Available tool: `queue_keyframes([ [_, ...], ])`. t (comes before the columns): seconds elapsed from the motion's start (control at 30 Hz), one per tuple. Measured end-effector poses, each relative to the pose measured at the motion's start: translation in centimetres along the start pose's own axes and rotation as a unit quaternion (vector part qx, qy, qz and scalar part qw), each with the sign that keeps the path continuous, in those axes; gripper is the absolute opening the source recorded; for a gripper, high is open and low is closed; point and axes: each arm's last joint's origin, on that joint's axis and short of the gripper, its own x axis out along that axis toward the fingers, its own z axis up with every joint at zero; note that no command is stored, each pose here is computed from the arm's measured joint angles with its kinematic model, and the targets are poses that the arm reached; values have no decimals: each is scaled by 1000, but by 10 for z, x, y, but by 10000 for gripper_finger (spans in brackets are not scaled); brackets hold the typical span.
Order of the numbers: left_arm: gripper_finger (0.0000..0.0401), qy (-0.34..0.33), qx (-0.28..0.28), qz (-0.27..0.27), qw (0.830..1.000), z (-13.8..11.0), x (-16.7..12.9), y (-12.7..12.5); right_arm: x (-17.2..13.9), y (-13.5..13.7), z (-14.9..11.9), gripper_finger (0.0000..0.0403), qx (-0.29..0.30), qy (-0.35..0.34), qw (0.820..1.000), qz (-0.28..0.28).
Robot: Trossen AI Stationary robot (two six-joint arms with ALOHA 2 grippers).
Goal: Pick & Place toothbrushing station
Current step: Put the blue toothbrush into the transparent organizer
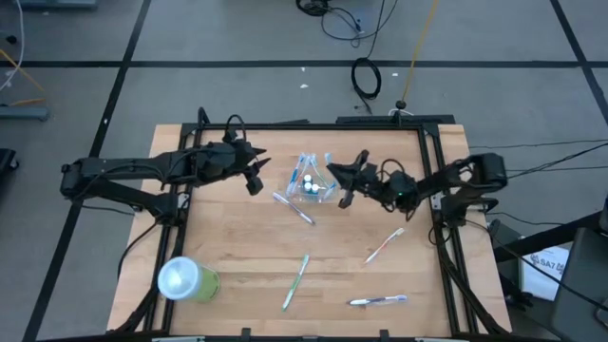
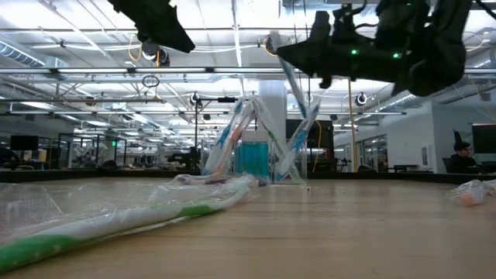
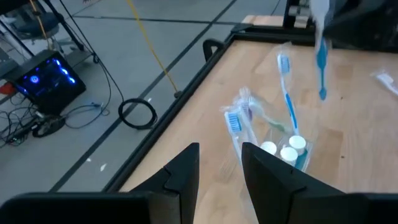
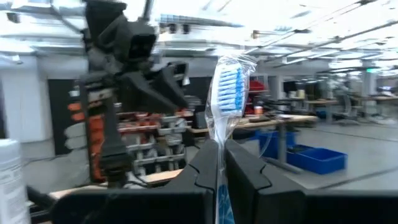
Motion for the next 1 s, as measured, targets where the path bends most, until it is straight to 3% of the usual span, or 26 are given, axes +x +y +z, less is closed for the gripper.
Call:
queue_keyframes([
  [0.37,127,-1,1,-6,1000,0,-1,-1,26,5,-27,8,-33,22,999,-3],
  [0.63,127,-2,-4,-11,1000,0,-2,-4,23,0,-49,8,-62,71,995,-45],
  [1.0,127,25,-5,-6,1000,-6,-3,-4,19,2,-64,9,-77,146,986,-37],
])
